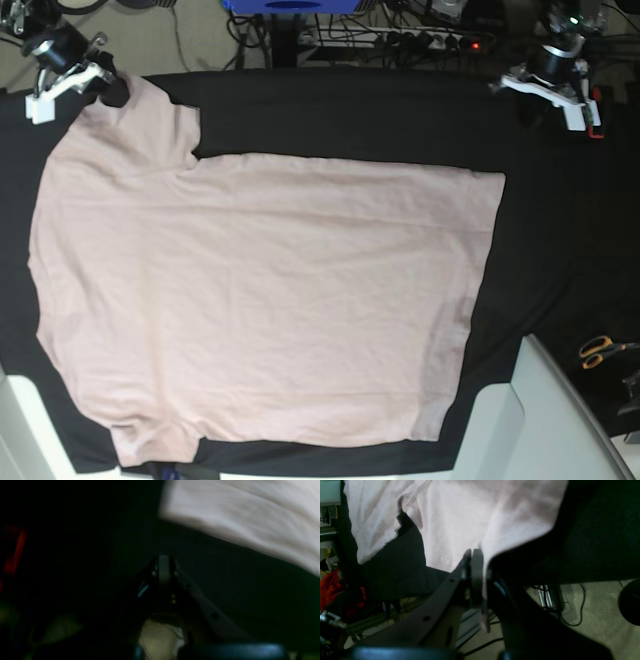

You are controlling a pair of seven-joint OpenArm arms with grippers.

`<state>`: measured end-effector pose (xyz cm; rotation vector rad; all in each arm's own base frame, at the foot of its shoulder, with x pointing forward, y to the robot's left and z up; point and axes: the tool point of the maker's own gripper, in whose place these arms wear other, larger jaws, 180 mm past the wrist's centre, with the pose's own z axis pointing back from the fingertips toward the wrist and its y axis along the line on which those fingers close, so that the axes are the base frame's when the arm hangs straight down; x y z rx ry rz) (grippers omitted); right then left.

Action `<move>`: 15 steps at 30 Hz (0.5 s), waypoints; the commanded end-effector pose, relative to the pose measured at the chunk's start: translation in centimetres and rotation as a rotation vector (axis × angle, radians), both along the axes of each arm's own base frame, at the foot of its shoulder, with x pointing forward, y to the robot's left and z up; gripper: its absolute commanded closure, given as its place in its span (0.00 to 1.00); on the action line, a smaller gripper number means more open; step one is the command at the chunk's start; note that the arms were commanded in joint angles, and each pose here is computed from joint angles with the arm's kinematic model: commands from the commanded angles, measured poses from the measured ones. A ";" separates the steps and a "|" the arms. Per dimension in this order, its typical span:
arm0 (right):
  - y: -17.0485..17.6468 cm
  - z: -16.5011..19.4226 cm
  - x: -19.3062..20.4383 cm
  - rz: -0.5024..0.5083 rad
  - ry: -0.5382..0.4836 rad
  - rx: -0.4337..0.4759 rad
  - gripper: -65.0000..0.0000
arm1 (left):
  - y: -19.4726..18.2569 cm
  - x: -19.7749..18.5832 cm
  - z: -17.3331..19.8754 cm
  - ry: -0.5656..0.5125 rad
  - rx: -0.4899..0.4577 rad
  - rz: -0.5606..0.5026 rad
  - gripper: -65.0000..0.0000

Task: Fold the T-shirt properly
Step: 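Grasp the shirt's shoulder edges with the left and right grippers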

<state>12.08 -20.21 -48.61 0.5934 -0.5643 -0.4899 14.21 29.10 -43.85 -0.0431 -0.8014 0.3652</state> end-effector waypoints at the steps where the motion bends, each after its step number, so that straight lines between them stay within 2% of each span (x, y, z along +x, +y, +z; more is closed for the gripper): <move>1: -0.4 0.6 0.4 -0.003 -0.029 -0.003 0.98 | 0.2 0.9 0.7 -0.035 -0.028 -0.011 0.88; 4: -0.5 0.6 0.5 0.000 -0.028 -0.005 0.99 | -0.8 1.6 -0.1 -0.038 -0.130 -0.043 0.62; 6: -0.5 0.6 0.4 0.001 -0.027 -0.005 0.99 | -1.1 2.0 -0.6 -0.048 -0.157 -0.054 0.49; 10: -0.5 0.6 0.4 0.003 -0.026 -0.006 0.99 | -1.4 3.2 -1.1 -0.079 -0.211 -0.002 0.47; 15: -0.4 0.6 0.4 0.006 -0.024 -0.004 0.99 | 1.1 3.5 -1.1 -0.134 -0.265 0.148 0.47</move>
